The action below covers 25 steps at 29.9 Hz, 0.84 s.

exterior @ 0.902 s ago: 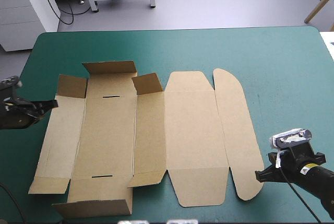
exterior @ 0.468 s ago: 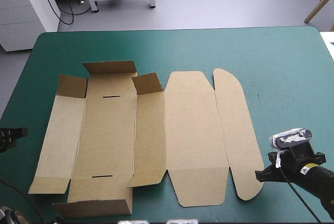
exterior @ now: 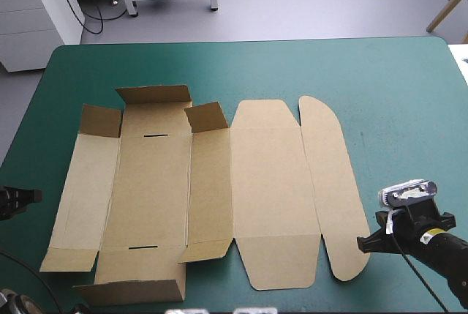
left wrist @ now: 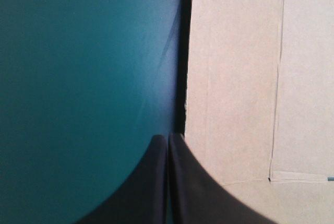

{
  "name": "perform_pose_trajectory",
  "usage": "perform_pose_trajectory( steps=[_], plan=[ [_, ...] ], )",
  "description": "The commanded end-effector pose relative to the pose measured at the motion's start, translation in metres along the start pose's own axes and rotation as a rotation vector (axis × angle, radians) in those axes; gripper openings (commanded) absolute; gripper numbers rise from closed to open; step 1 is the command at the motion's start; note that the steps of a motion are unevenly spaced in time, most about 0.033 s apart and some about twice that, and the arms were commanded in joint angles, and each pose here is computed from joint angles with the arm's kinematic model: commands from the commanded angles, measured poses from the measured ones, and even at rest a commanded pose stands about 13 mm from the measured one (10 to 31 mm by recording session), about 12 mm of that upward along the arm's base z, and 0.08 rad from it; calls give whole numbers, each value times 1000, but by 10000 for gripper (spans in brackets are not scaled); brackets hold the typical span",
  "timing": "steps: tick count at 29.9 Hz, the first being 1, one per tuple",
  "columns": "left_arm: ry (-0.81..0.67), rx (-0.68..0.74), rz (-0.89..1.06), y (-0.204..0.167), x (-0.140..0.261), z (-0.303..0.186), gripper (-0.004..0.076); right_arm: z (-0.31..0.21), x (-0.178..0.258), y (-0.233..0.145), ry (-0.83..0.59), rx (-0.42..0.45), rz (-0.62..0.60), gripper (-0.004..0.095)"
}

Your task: Fold the box

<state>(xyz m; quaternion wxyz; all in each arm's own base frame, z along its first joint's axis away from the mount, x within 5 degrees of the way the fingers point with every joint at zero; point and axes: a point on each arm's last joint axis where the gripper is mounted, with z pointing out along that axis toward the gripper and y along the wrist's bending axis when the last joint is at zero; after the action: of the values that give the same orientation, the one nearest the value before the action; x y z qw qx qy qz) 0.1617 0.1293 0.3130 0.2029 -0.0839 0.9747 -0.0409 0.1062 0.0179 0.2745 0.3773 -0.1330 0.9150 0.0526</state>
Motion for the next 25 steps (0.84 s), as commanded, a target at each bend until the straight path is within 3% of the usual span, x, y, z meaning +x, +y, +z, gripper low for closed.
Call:
perform_pose_trajectory(
  steps=[1,3,8,11,16,25],
  plan=[
    [-53,-10,5,-4,-4,-10,18,-5,-11,-2,-78,19,6,-19],
    [-54,-12,5,-3,-4,-10,87,-5,-11,-2,-78,19,6,-19],
    [-88,-41,-10,-1,-7,-10,428,-5,-11,-2,-78,19,6,-19],
    [-97,-45,-70,0,-8,-10,565,-5,-11,-2,-78,19,6,-19],
    [-102,-64,-86,2,-8,-8,577,-5,-11,-2,-78,19,6,-19],
    [33,16,-132,11,3,30,577,-4,-12,-2,-84,21,6,-19]
  ],
)
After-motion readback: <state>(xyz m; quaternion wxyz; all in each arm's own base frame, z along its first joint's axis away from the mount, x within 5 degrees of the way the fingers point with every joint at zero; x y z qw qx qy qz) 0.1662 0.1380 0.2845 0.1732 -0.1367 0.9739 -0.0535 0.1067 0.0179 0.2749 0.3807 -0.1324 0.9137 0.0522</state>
